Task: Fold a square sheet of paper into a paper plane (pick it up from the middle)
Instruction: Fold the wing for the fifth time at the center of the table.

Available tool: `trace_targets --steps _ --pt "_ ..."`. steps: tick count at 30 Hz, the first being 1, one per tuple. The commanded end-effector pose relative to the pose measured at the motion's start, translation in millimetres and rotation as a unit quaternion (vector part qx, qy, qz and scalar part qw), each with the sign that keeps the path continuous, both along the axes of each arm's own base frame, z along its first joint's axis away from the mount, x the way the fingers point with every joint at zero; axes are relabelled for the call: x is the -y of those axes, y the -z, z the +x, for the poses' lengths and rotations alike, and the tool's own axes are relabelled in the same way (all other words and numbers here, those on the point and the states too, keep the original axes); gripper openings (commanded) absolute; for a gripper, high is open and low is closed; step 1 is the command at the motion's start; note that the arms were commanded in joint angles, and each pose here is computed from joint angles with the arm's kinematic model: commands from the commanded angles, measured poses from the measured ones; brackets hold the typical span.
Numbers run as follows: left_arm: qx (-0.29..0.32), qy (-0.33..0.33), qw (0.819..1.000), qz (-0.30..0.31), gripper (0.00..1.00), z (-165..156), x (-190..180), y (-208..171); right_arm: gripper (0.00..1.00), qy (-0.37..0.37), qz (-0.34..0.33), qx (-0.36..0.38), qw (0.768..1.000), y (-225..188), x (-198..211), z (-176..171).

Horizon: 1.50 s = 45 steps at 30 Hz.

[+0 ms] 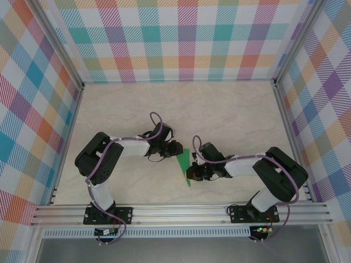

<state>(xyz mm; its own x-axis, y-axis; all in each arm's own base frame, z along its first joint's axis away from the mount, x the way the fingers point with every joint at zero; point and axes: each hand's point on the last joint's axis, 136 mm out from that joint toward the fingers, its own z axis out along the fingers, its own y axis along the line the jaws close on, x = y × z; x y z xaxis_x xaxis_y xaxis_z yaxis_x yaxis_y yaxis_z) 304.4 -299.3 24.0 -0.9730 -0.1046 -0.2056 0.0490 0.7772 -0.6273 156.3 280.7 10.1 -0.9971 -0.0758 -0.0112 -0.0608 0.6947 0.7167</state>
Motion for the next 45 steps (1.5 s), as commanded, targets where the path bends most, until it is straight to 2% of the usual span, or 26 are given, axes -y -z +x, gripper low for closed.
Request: trace_targets --steps 1,14,19,24,27,29,36,39,41,45 --pt "0.031 -0.045 0.998 0.039 0.28 37 -27 13 0.01 -0.010 -0.130 -0.107 0.986 53 55 -55" --pt "0.037 -0.051 0.997 0.037 0.30 64 -34 0 0.01 -0.008 -0.126 -0.099 0.987 50 50 -49" --pt "0.053 -0.046 0.997 0.014 0.31 67 -29 -34 0.02 -0.007 -0.122 -0.088 0.989 43 43 -40" --pt "0.084 -0.048 0.995 -0.011 0.32 54 -34 -85 0.02 -0.004 -0.118 -0.073 0.990 36 37 -31" --pt "0.081 -0.029 0.996 -0.011 0.30 34 -35 -99 0.03 0.013 -0.144 -0.069 0.987 37 43 -25" --pt "0.073 -0.012 0.997 -0.021 0.27 17 -30 -103 0.03 0.016 -0.138 -0.062 0.988 35 42 -23" --pt "0.054 0.014 0.998 -0.031 0.25 -23 -8 -83 0.02 0.014 -0.126 -0.056 0.990 30 38 -21" --pt "0.042 0.012 0.998 -0.037 0.24 -27 2 -67 0.02 0.015 -0.124 -0.055 0.991 30 38 -21" --pt "0.035 0.034 0.998 -0.043 0.24 -33 13 -59 0.03 0.017 -0.120 -0.053 0.991 29 37 -20" --pt "0.028 0.055 0.998 -0.021 0.24 -33 22 -41 0.03 0.017 -0.116 -0.049 0.992 28 37 -21"
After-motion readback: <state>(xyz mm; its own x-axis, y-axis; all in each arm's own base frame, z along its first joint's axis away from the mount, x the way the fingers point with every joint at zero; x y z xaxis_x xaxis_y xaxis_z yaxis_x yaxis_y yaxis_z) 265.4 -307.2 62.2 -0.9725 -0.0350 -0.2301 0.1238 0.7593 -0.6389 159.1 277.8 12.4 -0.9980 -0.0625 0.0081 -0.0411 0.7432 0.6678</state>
